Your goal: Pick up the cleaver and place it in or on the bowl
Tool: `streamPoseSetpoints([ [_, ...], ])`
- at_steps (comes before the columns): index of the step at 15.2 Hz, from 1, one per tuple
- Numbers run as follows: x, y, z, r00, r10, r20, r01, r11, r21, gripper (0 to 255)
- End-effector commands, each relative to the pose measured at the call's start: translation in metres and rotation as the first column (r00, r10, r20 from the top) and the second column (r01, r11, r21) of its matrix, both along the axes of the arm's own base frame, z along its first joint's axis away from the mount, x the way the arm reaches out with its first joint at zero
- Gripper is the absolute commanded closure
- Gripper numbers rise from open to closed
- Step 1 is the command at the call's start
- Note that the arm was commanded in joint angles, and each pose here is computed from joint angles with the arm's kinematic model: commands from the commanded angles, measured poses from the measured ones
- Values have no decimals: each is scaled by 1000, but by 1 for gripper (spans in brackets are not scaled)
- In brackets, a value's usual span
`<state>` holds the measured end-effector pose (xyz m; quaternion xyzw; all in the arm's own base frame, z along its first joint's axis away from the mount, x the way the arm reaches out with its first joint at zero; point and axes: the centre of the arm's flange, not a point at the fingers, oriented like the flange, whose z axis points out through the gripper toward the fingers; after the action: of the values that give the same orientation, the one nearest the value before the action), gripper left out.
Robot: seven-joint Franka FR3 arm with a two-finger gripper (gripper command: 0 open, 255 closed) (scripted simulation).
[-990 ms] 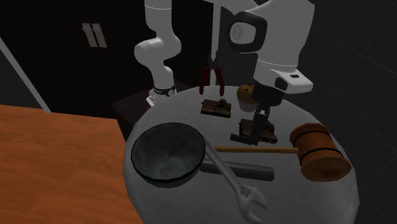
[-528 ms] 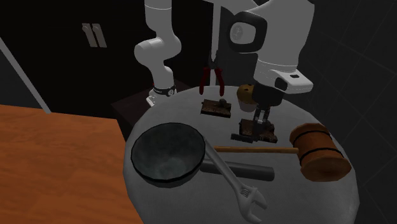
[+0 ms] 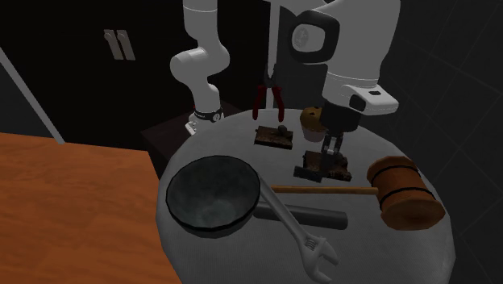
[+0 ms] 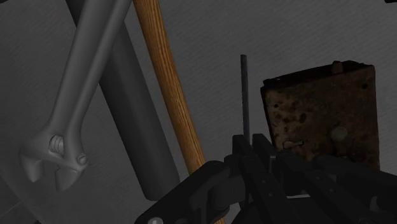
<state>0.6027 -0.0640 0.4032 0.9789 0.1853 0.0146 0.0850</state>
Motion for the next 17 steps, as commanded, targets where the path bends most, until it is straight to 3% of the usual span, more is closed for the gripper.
streamPoseSetpoints([
  [1,0,0,9,1000,0,-1,0,1000,0,255],
  [17,0,0,94,1000,0,-1,0,1000,0,255],
])
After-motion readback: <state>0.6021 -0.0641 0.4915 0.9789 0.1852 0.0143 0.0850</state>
